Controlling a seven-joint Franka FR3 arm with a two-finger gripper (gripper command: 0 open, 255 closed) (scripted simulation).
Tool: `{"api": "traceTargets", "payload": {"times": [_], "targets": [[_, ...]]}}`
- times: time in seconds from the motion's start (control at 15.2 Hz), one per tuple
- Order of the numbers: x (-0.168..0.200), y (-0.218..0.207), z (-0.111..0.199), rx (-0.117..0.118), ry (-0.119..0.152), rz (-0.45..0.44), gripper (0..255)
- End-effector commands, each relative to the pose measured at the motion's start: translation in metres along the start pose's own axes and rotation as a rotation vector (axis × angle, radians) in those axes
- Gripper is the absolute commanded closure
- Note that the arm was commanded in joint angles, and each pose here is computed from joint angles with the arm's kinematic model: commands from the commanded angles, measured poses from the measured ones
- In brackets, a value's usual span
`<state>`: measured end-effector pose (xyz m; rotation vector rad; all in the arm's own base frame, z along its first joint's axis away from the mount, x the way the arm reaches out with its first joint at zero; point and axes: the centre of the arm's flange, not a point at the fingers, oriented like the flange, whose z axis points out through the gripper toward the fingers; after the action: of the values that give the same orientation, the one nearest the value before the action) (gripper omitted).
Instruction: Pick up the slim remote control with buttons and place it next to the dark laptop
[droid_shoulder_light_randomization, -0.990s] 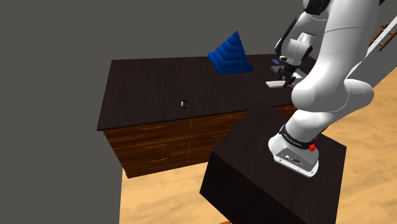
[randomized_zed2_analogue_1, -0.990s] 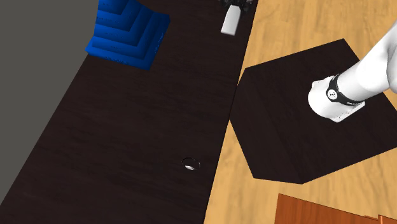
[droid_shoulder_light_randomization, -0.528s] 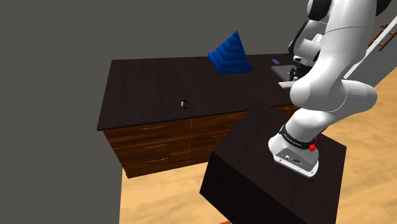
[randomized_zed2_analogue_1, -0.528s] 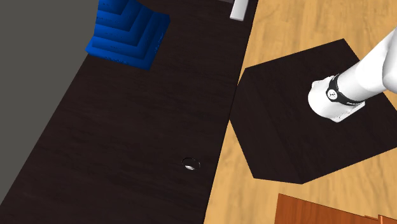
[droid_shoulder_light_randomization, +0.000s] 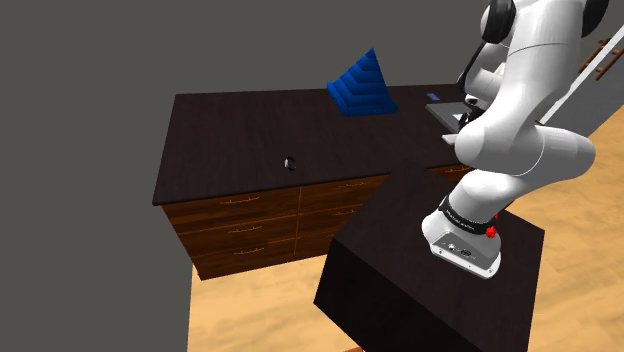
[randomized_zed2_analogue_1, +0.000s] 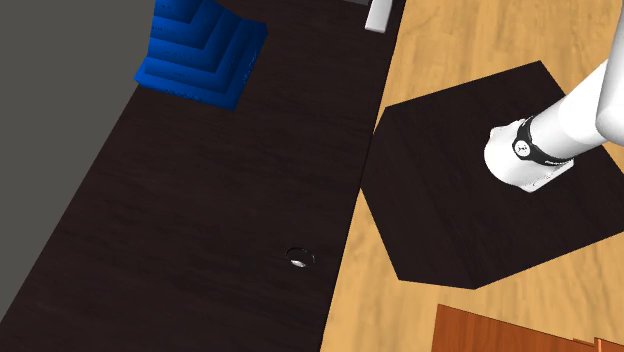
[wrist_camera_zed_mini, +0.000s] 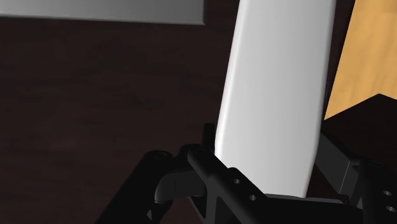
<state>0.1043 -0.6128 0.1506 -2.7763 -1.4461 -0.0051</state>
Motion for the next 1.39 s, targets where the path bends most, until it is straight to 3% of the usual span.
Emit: {"api": "traceTargets", "payload": {"times": [0.0, 0.53, 1.06, 1.12, 1.32], "targets": [[-0.001, 0.001, 0.011, -0.001, 0.000, 0.000, 255], [-0.001, 0.001, 0.053, -0.001, 0.000, 0.000, 255], [-0.001, 0.001, 0.053, -0.001, 0.000, 0.000, 255], [-0.001, 0.001, 0.053, -0.001, 0.000, 0.000, 0], [-0.001, 0.001, 0.053, -0.001, 0.000, 0.000, 0]]}}
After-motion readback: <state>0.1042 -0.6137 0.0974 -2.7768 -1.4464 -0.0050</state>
